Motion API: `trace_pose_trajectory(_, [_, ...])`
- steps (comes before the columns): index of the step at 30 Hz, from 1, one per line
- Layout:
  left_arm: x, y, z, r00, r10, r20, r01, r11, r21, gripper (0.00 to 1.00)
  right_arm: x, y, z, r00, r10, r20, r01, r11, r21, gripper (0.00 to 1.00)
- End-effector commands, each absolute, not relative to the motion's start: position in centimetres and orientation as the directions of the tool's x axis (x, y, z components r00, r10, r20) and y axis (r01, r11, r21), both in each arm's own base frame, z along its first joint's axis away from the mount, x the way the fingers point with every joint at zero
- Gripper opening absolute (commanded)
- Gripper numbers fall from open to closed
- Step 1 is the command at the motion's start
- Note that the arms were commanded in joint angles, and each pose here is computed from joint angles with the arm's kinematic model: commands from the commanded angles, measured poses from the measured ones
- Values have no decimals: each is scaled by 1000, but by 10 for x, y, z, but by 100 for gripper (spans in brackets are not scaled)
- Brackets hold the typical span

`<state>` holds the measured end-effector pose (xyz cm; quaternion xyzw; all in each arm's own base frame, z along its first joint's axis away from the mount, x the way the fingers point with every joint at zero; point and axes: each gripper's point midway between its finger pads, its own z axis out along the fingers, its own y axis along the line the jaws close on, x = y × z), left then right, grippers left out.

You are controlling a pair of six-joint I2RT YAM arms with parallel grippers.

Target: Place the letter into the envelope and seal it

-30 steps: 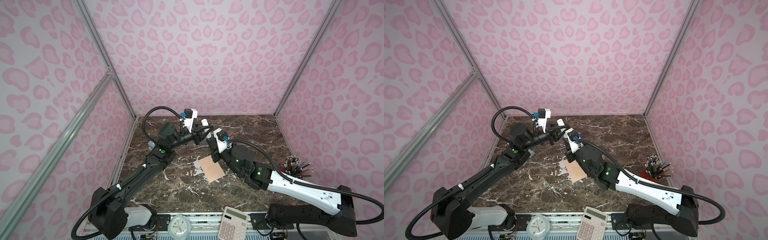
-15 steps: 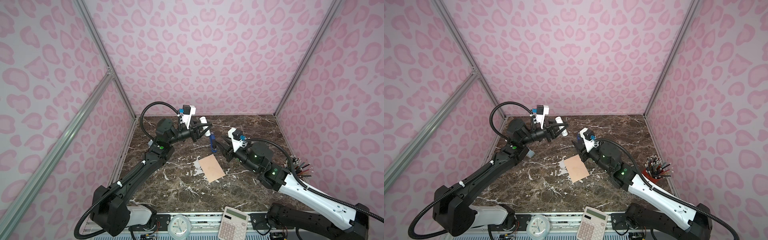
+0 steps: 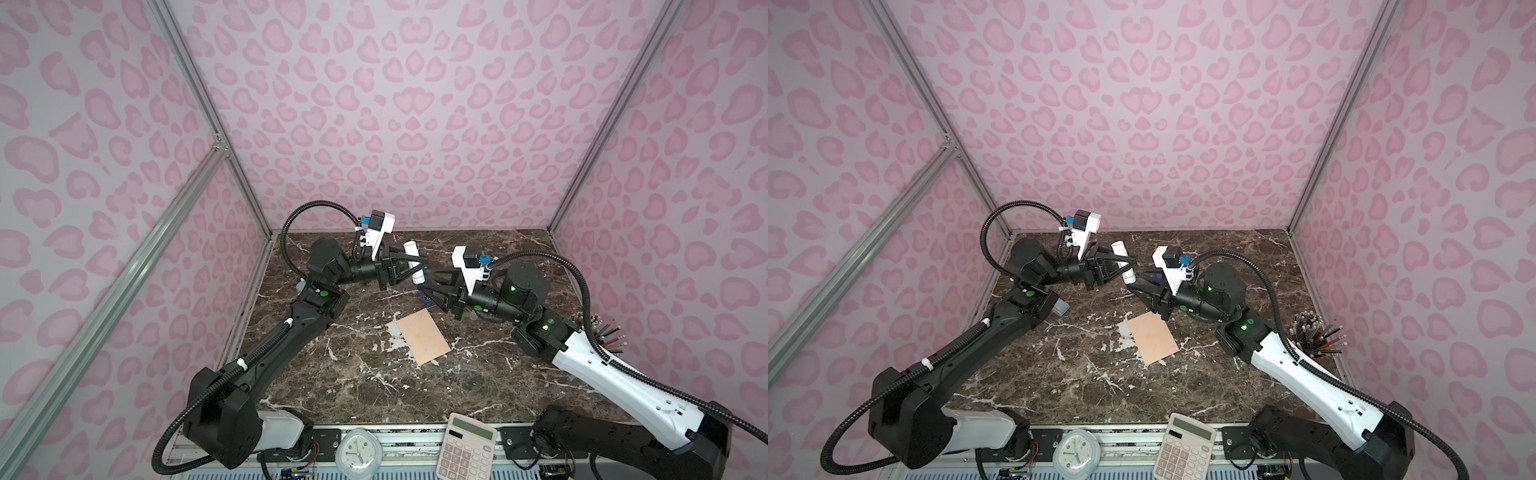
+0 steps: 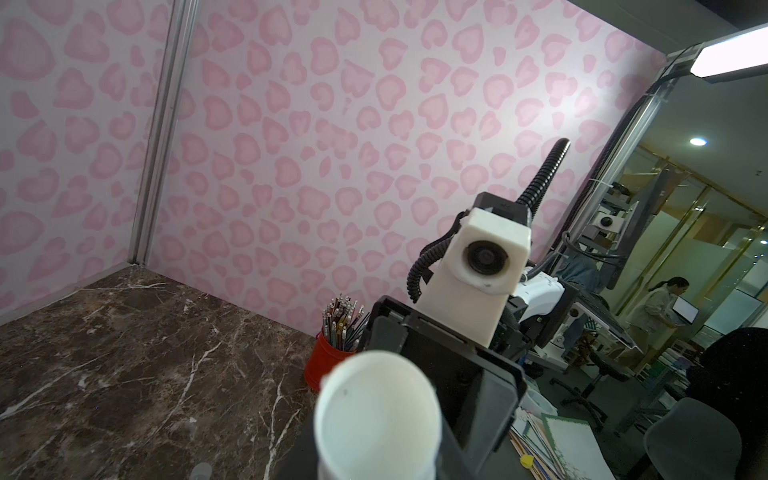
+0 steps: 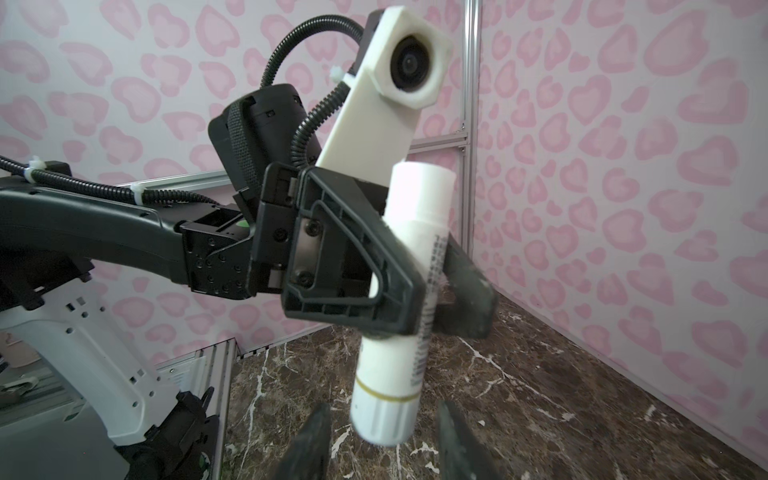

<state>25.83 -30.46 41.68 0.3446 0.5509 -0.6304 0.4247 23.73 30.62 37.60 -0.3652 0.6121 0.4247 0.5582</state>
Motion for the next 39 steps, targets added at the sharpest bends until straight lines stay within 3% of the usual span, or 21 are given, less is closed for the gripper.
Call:
trace_pose_trajectory(1, [249, -303, 425, -373, -159, -914, 928, -69, -367, 4, 232, 311, 384, -106, 49, -993, -938, 327, 116, 42])
trace_pose_trajectory(7, [247, -303, 426, -377, -154, -913, 926, -73, -370, 4, 234, 313, 381, -126, 46, -991, -937, 324, 134, 34])
trace_pose_trajectory(26, [246, -307, 420, -374, -133, -918, 928, -50, -370, 4, 240, 316, 382, -167, 78, -983, -927, 328, 183, 22])
trace_pose_trajectory(39, [286, -302, 408, -248, -171, -954, 916, 280, -288, 4, 254, 323, 386, -115, 2, -993, -842, 530, 99, 19])
